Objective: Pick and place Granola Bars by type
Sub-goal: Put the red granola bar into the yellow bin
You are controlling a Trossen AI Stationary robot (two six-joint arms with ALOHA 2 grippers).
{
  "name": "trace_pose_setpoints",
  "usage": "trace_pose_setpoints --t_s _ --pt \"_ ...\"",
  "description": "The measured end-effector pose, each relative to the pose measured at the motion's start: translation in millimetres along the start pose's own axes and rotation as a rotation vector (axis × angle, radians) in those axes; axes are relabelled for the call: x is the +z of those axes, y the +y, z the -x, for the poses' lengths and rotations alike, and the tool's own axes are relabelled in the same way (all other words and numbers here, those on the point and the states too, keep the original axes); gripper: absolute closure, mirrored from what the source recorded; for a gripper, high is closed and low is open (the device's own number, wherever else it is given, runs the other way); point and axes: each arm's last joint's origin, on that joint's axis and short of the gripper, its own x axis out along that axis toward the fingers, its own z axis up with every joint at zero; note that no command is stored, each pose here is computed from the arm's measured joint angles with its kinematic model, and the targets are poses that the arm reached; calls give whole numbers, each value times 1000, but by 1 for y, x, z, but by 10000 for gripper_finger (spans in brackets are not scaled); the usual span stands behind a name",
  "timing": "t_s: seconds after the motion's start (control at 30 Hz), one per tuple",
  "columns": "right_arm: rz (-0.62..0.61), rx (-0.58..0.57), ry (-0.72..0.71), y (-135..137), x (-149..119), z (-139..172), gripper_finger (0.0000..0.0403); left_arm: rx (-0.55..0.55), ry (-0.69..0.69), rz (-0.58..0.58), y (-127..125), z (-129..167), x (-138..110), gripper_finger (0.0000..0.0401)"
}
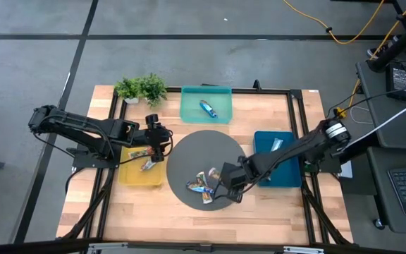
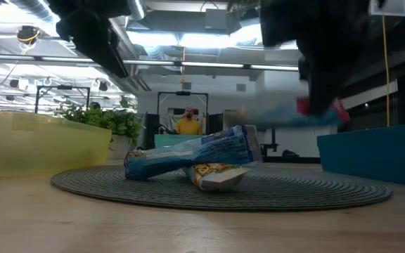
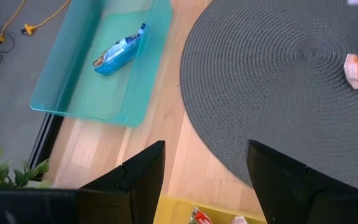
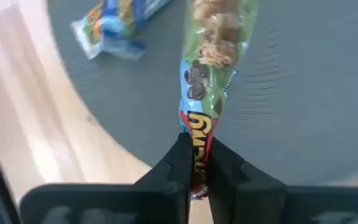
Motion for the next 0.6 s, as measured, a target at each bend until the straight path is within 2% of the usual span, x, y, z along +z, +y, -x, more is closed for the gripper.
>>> trace_pose_setpoints --t_s 0.27,0.43,0.6 --pt "45 -187 -91 -2 25 72 376 -11 -108 53 3 8 8 187" --pt "52 -205 -152 -5 40 99 371 -33 -260 70 10 25 16 187" --pt "94 -181 -202 -6 51 115 381 -136 -444 -2 16 47 24 187"
